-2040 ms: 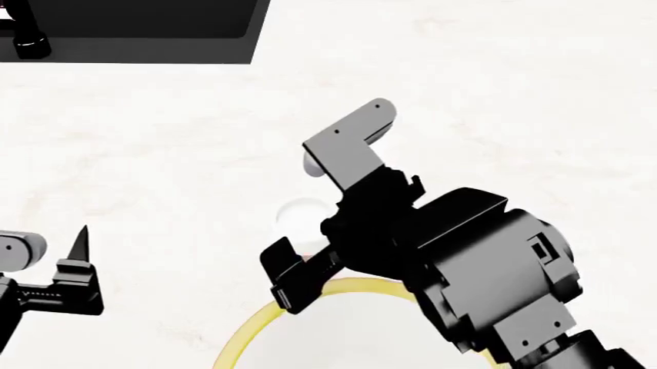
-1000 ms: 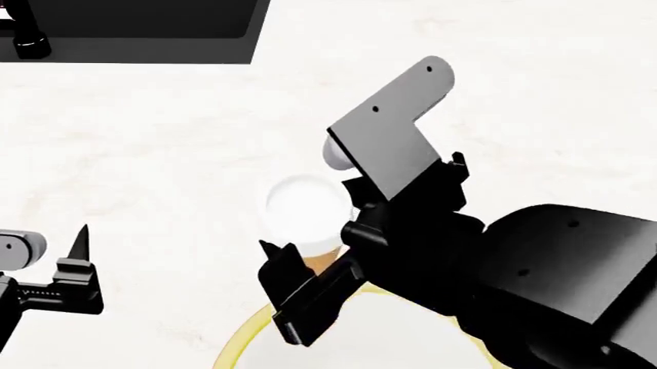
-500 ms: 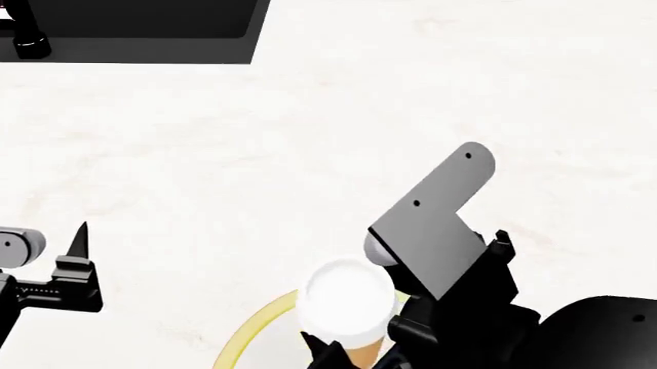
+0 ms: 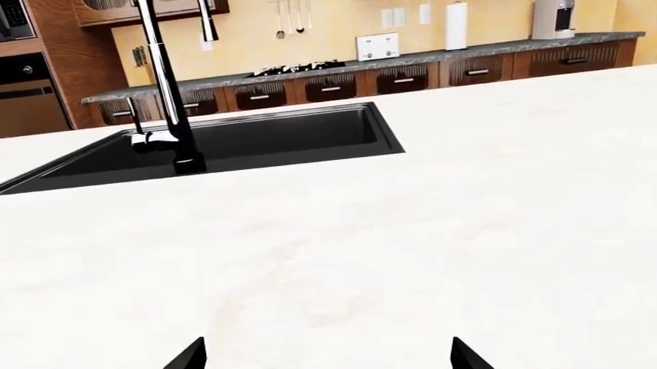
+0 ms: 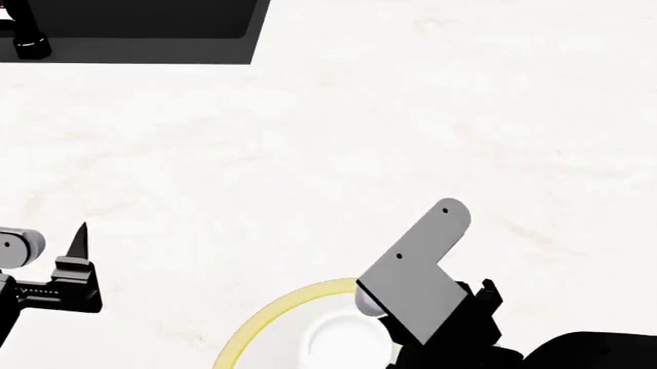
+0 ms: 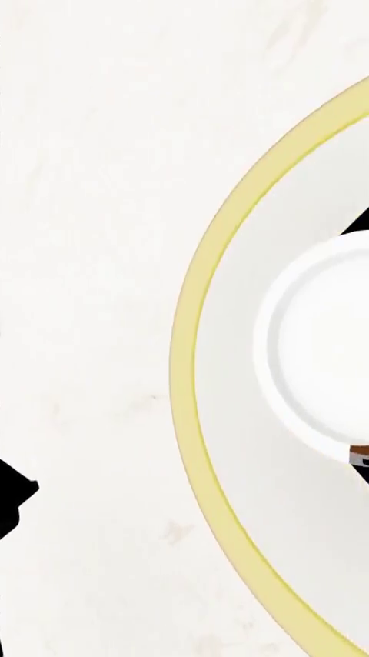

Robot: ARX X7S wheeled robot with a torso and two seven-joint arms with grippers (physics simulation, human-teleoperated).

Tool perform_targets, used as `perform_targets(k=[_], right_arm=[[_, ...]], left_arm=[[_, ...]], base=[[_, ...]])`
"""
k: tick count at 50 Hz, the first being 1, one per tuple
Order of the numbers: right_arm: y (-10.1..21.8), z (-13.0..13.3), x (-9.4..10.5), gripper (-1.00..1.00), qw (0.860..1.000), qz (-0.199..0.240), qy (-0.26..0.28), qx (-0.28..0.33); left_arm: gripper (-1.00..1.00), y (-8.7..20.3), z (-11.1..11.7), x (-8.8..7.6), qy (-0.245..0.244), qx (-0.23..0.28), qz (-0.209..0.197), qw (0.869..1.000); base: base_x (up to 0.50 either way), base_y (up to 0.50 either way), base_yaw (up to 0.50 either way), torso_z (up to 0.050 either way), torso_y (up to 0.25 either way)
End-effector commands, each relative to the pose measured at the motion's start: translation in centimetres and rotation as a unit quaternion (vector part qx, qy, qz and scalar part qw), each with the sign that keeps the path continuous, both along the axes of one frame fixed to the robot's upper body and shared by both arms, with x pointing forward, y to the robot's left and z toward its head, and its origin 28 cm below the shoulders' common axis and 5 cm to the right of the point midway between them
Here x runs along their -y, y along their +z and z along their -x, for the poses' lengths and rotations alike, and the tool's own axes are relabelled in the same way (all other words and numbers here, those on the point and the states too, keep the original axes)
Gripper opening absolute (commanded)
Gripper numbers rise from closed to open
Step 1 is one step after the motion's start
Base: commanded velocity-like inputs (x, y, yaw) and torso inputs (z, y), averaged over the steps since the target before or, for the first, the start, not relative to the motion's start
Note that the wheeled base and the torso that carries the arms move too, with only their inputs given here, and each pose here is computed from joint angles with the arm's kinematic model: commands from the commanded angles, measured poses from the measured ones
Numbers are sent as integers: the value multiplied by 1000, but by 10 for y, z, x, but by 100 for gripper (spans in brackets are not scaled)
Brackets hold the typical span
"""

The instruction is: Place the cup inside the bowl on the dining table and move the bowl to any counter.

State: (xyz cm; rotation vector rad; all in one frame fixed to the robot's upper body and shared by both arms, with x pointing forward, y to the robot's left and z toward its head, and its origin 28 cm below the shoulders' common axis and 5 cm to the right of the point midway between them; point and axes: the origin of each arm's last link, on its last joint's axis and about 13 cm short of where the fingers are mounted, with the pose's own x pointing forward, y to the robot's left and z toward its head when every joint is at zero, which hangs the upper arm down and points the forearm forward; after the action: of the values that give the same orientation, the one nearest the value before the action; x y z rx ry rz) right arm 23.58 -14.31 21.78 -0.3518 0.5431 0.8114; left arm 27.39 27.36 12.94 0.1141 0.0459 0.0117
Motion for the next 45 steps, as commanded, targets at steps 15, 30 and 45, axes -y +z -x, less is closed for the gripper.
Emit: perform_targets(k=[15,30,45], right_arm=[[-2,3,1,100,1000,16,-2,-9],[39,9,7,100,998,-5,-15,62],[63,14,11,100,994,-32,-27,104]], left_arm=[[100,0,-1,1,-2,-2,-1,1000],[100,2,-2,4,-5,0,-2,1000],[100,1,-4,5,-6,-2,-2,1000]], base=[[1,0,0,0,0],[0,0,0,0,0],[0,0,0,0,0]])
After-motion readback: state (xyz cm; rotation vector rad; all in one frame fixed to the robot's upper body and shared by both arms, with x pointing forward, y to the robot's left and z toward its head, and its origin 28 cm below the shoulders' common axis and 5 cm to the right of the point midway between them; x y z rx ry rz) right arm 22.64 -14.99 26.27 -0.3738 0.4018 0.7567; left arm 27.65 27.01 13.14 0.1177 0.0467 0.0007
